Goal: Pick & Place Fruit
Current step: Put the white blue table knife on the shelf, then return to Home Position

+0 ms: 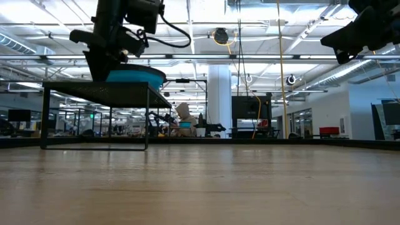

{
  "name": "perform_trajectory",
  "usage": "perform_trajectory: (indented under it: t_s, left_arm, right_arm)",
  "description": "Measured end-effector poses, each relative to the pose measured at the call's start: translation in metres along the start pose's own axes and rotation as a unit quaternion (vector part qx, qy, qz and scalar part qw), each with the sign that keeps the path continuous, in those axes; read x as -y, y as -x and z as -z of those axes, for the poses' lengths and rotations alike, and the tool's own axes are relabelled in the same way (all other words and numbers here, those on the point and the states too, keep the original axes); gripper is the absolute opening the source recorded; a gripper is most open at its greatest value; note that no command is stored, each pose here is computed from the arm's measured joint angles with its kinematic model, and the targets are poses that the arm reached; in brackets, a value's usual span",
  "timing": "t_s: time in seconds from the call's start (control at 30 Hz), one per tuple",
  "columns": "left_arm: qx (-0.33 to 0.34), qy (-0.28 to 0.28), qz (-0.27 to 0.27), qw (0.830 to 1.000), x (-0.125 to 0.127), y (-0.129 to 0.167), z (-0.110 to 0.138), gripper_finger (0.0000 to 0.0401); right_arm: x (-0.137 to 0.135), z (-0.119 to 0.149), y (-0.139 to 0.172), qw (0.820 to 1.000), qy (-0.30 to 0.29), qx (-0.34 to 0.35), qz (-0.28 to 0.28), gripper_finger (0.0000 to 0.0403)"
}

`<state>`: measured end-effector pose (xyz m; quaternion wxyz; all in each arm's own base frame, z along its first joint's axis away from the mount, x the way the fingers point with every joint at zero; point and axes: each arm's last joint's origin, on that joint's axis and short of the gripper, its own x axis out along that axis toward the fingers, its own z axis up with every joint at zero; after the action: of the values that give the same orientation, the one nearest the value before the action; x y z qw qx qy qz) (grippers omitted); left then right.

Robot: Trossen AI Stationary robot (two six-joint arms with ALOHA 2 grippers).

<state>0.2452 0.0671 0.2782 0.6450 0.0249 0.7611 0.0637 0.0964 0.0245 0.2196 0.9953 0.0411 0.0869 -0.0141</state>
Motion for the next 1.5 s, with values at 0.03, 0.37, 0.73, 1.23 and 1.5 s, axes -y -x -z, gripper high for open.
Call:
perform_trajectory:
  t_s: [0.03,0.37,0.73,1.23,1.5]
  left_arm:
    - [-0.003,0.002,0.001,1.0,0.0004,-0.0025,0.0001,0.0022]
    - [0.001,0.0,-0.023,1.0,-0.0006,-0.0052,-0.0014,0.003]
    - [0.011,-0.009,-0.034,0.999,-0.0021,-0.0056,-0.0038,0.003]
    - [0.011,-0.014,-0.031,0.999,-0.0027,-0.0057,-0.0036,0.0042]
    - [0.011,-0.014,-0.031,0.999,-0.0027,-0.0057,-0.0037,0.0093]
  right_arm:
    - [0.0,0.0,0.0,1.0,-0.002,0.0,0.0,0.0]
    - [-0.0002,-0.0004,0.0,1.0,-0.016,0.002,-0.002,0.0]
    - [-0.0003,-0.0011,0.0,1.0,-0.026,0.005,-0.003,0.0]
    - [-0.0004,-0.0011,0.0,1.0,-0.026,0.005,-0.005,0.0]
    - [-0.0004,-0.0012,0.0,1.0,-0.026,0.005,-0.005,0.0]
